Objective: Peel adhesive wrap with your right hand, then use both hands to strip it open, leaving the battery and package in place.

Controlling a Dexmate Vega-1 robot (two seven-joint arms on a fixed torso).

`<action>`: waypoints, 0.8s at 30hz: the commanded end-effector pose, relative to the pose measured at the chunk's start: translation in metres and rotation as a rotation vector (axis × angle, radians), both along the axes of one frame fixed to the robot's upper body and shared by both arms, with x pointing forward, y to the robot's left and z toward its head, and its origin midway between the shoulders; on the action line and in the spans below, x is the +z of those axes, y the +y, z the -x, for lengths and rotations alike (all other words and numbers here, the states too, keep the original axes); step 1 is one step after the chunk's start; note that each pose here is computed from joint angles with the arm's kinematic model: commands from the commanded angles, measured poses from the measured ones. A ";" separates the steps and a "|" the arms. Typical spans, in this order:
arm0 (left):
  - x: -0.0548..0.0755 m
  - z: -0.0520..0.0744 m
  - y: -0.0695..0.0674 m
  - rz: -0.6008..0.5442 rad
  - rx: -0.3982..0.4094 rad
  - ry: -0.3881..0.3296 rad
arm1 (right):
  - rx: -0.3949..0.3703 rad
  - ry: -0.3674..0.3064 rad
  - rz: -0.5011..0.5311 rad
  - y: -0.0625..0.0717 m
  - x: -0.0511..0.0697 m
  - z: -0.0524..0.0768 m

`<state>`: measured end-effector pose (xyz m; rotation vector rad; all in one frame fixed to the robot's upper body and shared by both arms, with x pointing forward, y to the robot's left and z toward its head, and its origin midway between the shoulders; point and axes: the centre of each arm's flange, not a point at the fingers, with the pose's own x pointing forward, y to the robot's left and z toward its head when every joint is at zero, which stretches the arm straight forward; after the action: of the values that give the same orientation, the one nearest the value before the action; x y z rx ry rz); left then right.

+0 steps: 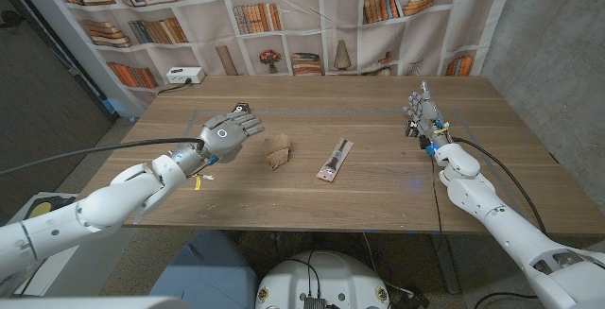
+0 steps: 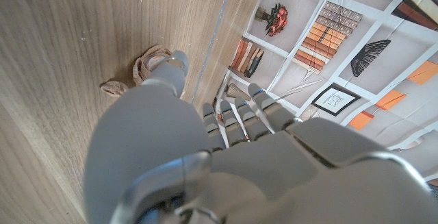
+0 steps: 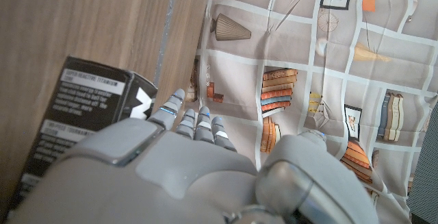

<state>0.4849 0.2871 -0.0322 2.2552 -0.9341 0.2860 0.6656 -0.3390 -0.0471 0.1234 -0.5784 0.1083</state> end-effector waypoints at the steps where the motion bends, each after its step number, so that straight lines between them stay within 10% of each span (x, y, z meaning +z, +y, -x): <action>1: -0.003 -0.007 -0.005 0.000 0.012 0.008 | -0.001 0.001 0.001 0.001 0.000 -0.001; 24: -0.018 -0.022 -0.006 0.060 0.000 -0.020 | -0.004 0.003 -0.010 -0.002 -0.004 -0.002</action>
<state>0.5025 0.2849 -0.0455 2.2176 -0.8802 0.2849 0.6660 -0.3384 -0.0471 0.1239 -0.5820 0.1085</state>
